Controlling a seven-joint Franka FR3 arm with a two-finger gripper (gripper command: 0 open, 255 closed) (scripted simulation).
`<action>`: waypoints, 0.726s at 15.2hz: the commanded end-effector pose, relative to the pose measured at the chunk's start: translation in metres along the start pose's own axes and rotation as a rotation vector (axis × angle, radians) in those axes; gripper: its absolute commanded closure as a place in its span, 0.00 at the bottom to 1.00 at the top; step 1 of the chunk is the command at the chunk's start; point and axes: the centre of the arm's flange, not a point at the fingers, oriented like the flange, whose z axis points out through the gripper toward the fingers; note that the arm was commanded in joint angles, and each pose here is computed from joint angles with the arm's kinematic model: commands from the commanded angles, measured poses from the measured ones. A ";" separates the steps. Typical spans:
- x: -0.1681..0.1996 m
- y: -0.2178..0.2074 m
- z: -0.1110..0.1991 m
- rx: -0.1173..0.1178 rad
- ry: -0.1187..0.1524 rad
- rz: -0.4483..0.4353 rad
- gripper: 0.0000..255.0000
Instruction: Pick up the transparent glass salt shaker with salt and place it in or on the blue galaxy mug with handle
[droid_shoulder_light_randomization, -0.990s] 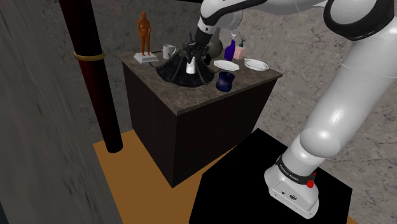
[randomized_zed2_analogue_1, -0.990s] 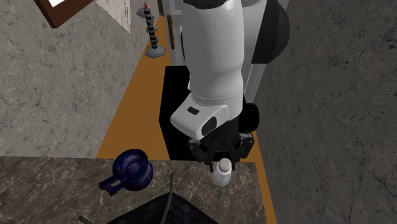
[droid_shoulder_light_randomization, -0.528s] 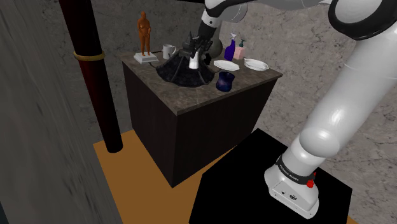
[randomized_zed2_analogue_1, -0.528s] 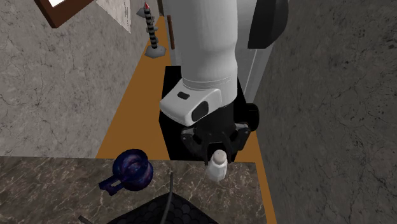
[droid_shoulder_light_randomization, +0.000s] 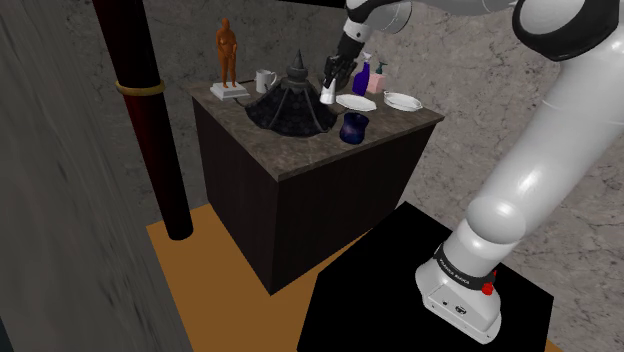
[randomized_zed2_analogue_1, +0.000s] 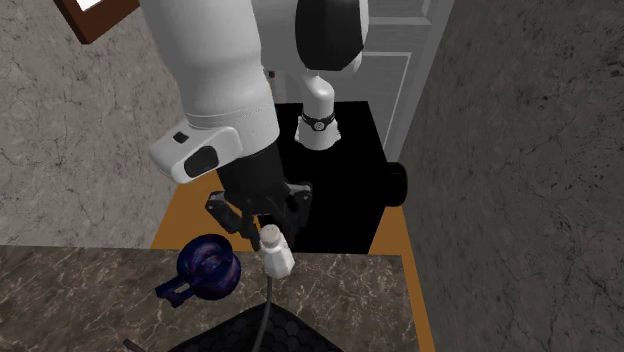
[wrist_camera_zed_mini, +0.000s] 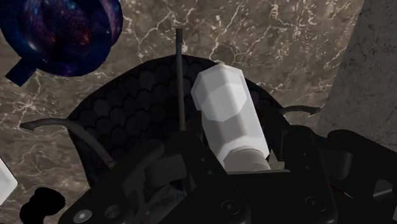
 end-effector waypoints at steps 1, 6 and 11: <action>-0.003 0.027 -0.008 0.000 0.000 -0.002 1.00; -0.012 0.091 -0.022 0.000 0.000 -0.002 1.00; -0.021 0.155 -0.036 0.000 0.000 -0.002 1.00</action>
